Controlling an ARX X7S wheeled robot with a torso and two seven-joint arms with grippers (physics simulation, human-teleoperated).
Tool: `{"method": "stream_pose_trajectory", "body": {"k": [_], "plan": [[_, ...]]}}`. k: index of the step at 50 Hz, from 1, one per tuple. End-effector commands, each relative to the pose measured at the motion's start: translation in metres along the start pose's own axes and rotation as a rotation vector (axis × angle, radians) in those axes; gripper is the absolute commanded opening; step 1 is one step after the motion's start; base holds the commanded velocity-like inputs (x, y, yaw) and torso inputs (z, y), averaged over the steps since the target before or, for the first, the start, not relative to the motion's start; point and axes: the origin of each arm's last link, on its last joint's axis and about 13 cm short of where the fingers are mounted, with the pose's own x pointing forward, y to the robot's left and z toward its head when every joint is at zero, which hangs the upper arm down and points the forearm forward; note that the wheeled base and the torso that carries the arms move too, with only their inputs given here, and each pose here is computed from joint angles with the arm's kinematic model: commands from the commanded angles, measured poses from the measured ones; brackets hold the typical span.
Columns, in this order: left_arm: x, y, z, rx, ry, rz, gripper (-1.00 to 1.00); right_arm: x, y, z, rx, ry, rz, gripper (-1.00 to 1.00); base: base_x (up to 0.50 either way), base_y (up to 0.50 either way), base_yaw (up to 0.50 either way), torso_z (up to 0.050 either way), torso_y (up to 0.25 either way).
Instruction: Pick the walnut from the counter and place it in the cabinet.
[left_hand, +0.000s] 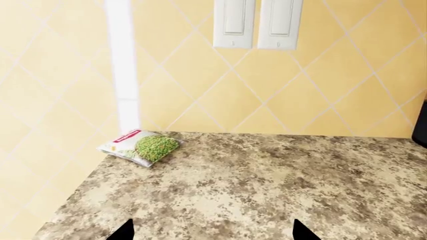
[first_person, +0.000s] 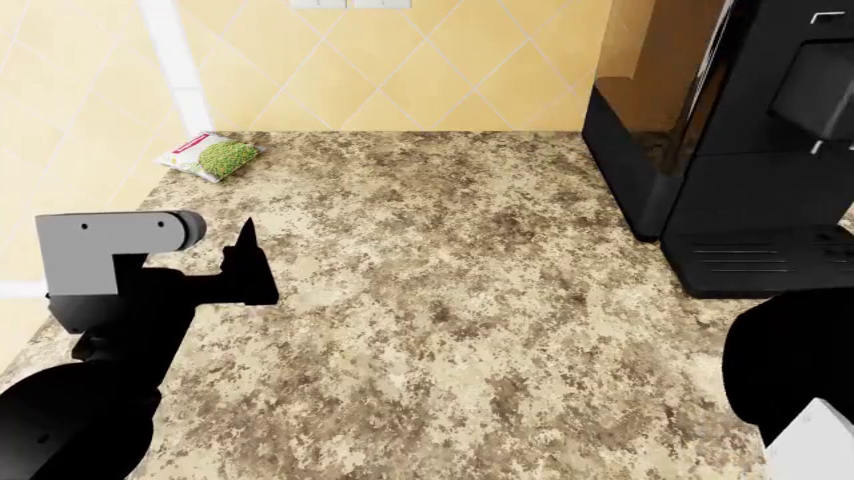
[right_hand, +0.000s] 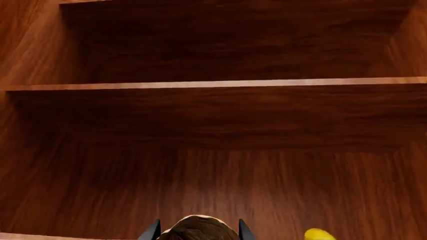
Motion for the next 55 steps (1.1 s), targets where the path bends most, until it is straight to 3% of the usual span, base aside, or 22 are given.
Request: {"method": "stream_pose_trajectory", "body": {"k": [1, 31, 55], "plan": [[0.001, -0.001, 0.001, 0.003, -0.002, -0.003, 1.00, 0.015, -0.001, 0.013, -0.001, -0.045, -0.005, -1.00, 0.00, 0.00, 0.00, 0.000, 0.000], [0.003, -0.002, 0.003, 0.016, -0.003, -0.007, 1.00, 0.070, -0.014, 0.040, -0.012, -0.135, -0.052, -1.00, 0.00, 0.00, 0.00, 0.000, 0.000], [0.006, -0.001, 0.002, 0.015, 0.003, -0.005, 1.00, 0.138, -0.022, 0.043, 0.024, 0.008, -0.032, -1.00, 0.00, 0.00, 0.00, 0.000, 0.000]]}}
